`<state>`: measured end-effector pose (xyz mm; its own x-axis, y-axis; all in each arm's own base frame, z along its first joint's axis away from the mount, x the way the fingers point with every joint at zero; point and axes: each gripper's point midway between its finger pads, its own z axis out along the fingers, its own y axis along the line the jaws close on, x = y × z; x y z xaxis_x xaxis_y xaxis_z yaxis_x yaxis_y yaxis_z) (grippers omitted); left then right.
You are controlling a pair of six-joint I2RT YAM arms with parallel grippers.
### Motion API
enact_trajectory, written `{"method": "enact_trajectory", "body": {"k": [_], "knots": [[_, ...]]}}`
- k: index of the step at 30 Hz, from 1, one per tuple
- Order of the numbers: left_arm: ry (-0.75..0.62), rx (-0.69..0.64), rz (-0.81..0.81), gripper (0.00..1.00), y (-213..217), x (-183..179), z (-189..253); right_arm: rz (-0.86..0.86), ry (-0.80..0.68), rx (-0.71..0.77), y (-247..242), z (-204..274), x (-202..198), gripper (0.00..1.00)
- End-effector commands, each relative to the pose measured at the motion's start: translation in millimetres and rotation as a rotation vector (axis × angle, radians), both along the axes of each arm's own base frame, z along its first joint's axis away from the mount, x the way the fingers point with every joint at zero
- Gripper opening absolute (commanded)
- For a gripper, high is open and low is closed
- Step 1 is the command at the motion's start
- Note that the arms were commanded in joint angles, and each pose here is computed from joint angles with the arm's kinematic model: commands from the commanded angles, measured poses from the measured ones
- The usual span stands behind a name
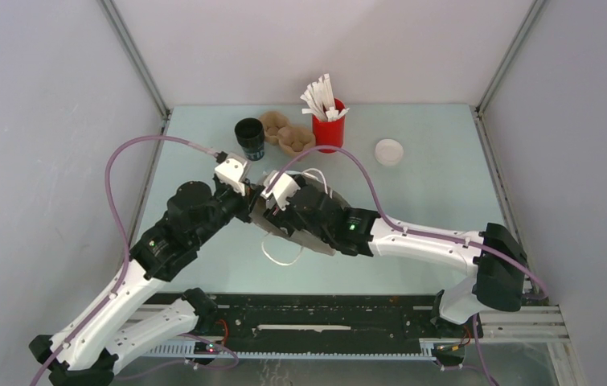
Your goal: Pack the takeout coffee
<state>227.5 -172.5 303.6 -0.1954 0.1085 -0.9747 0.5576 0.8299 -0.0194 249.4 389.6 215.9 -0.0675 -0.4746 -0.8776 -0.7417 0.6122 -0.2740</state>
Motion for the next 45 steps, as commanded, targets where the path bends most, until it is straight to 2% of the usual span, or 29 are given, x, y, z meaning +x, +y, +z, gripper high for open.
{"method": "enact_trajectory", "body": {"k": [1, 12, 20, 33, 45], "knots": [[0.005, -0.014, -0.002, 0.00, -0.7, -2.1, -5.3, -0.062, -0.091, 0.084, 2.0, 29.1, 18.1, 0.57], [0.021, -0.014, 0.003, 0.00, -1.2, -1.4, -12.9, -0.105, -0.066, -0.053, 0.2, -6.4, 26.2, 0.56], [0.038, -0.032, 0.028, 0.00, 2.8, -3.0, -23.7, -0.055, -0.075, -0.025, 18.1, -2.8, 22.4, 0.56], [0.053, -0.042, 0.020, 0.00, 1.7, -6.0, -27.2, -0.145, -0.085, 0.043, 19.5, 5.8, 46.6, 0.54], [0.064, -0.038, 0.024, 0.00, 4.6, -9.0, -32.7, -0.227, -0.082, -0.039, 3.0, -7.3, 64.5, 0.53]]}}
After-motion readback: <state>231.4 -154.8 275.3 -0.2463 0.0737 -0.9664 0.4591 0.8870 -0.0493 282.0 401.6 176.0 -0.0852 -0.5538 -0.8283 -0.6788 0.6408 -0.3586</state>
